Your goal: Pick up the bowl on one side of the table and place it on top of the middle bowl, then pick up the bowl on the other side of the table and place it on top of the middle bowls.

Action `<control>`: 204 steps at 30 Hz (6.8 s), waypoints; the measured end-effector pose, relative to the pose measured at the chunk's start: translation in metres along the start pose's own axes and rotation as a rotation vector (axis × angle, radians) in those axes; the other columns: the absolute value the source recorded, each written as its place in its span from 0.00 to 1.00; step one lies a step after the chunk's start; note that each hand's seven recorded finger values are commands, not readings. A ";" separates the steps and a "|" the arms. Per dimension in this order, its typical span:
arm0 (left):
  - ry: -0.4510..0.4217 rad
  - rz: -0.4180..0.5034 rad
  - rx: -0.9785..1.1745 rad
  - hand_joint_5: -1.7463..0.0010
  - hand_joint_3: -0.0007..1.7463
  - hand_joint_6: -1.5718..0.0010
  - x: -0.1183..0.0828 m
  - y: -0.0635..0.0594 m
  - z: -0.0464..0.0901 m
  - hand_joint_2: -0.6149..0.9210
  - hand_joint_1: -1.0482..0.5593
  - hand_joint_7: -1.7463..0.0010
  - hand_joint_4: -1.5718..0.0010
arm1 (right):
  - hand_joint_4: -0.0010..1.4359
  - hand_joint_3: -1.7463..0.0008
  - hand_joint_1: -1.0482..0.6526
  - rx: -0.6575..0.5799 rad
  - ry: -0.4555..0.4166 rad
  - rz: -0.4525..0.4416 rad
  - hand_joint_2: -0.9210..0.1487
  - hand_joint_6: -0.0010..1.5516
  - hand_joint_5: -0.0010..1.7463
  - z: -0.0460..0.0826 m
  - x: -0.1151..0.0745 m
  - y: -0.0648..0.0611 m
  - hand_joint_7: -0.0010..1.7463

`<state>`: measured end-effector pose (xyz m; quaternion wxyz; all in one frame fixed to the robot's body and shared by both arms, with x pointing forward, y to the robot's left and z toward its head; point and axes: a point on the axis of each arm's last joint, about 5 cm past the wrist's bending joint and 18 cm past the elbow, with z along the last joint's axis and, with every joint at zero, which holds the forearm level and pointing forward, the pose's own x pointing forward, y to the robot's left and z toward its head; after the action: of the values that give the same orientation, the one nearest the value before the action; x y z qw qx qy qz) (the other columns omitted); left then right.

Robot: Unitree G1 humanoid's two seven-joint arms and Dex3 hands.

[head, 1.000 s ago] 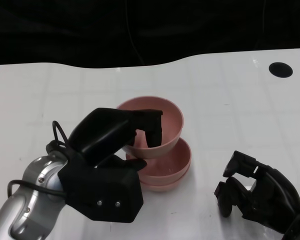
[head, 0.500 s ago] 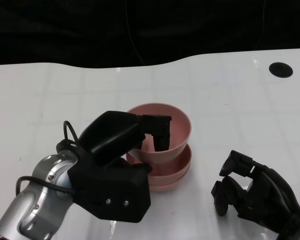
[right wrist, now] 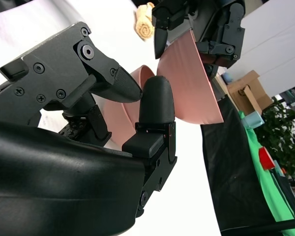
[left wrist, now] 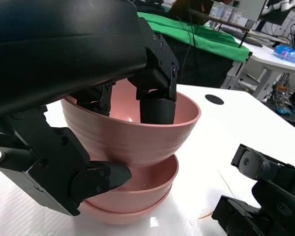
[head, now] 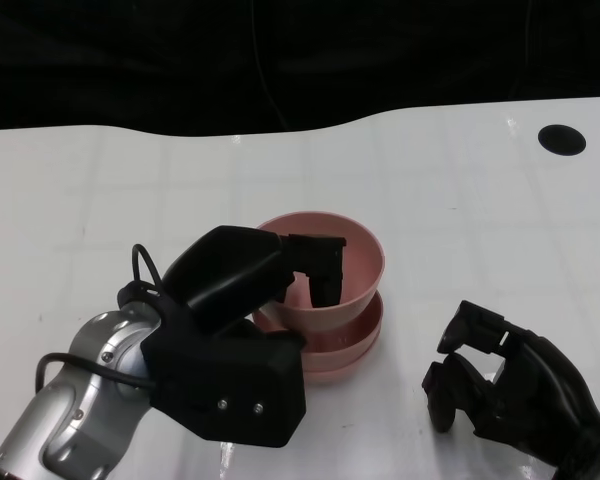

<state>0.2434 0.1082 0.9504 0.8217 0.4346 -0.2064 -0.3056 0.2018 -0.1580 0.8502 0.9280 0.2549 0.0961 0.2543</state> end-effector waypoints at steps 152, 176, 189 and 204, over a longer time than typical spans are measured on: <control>0.044 0.003 0.171 1.00 0.41 0.81 -0.002 -0.050 -0.031 1.00 0.04 1.00 0.98 | 0.65 0.36 0.52 0.004 0.000 -0.006 0.32 0.52 1.00 -0.002 -0.004 0.007 0.87; -0.018 0.122 0.087 0.97 0.36 0.75 -0.009 -0.064 -0.039 1.00 0.12 0.98 0.90 | 0.65 0.28 0.51 -0.009 -0.013 0.004 0.39 0.48 1.00 -0.001 -0.005 0.004 0.92; -0.114 0.430 -0.388 0.91 0.28 0.60 -0.016 -0.061 -0.032 1.00 0.25 0.96 0.68 | 0.65 0.28 0.51 -0.001 0.000 -0.001 0.39 0.48 1.00 0.000 -0.006 0.004 0.92; -0.026 0.603 -1.162 0.06 0.49 0.49 -0.085 -0.037 -0.037 0.90 0.50 0.52 0.65 | 0.65 0.28 0.50 -0.004 -0.004 0.012 0.40 0.47 1.00 0.003 -0.005 -0.001 0.93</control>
<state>0.1919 0.1715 0.8933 0.9698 -0.1609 -0.1305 -0.1287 0.1989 -0.1627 0.8529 0.9271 0.2539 0.0922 0.2597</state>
